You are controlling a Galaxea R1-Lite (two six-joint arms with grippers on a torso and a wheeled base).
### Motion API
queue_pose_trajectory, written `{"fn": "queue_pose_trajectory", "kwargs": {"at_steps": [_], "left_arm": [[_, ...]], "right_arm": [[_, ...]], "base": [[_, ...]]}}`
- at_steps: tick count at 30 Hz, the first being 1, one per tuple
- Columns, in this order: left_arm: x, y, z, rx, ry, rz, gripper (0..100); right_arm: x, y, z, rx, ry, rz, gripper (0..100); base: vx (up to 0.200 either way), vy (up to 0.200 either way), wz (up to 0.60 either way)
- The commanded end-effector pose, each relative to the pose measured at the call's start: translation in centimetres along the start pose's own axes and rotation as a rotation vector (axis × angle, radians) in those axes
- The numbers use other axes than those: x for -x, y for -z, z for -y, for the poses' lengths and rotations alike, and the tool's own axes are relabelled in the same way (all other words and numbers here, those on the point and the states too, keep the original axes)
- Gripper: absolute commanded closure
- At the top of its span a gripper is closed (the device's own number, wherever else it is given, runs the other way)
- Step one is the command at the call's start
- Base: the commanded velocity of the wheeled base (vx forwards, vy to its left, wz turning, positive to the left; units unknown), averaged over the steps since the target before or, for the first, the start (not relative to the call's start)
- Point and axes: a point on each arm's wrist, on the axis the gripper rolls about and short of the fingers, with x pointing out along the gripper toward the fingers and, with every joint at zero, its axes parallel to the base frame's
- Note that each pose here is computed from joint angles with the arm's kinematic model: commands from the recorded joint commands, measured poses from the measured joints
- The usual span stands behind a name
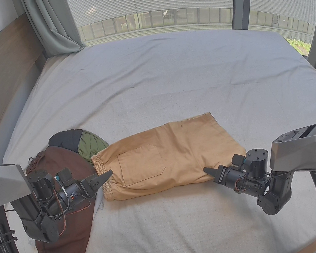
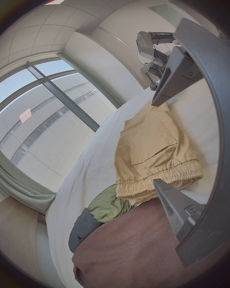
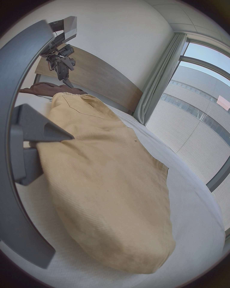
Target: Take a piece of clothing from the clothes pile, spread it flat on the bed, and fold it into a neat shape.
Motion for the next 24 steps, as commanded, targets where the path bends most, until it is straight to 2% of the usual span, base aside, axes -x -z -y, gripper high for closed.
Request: {"fn": "queue_pose_trajectory", "kwargs": {"at_steps": [1, 15, 20, 24], "left_arm": [[0.1, -0.1, -0.2, 0.000, -0.002, 0.003, 0], [0.2, 0.1, 0.0, -0.009, 0.000, -0.007, 0], [0.2, 0.2, 0.1, -0.023, 0.002, -0.010, 0], [0.5, 0.5, 0.1, -0.017, 0.003, -0.023, 0]], "right_arm": [[1.4, -0.2, -0.8, 0.003, 0.007, -0.013, 100], [5.8, 1.0, -1.3, 0.025, 0.088, -0.105, 100], [7.4, 2.1, -1.7, 0.068, 0.152, -0.137, 100], [8.3, 2.7, -1.5, 0.064, 0.192, -0.158, 100]], "base": [[0.000, 0.000, 0.00], [0.000, 0.000, 0.00], [0.000, 0.000, 0.00], [0.000, 0.000, 0.00]]}}
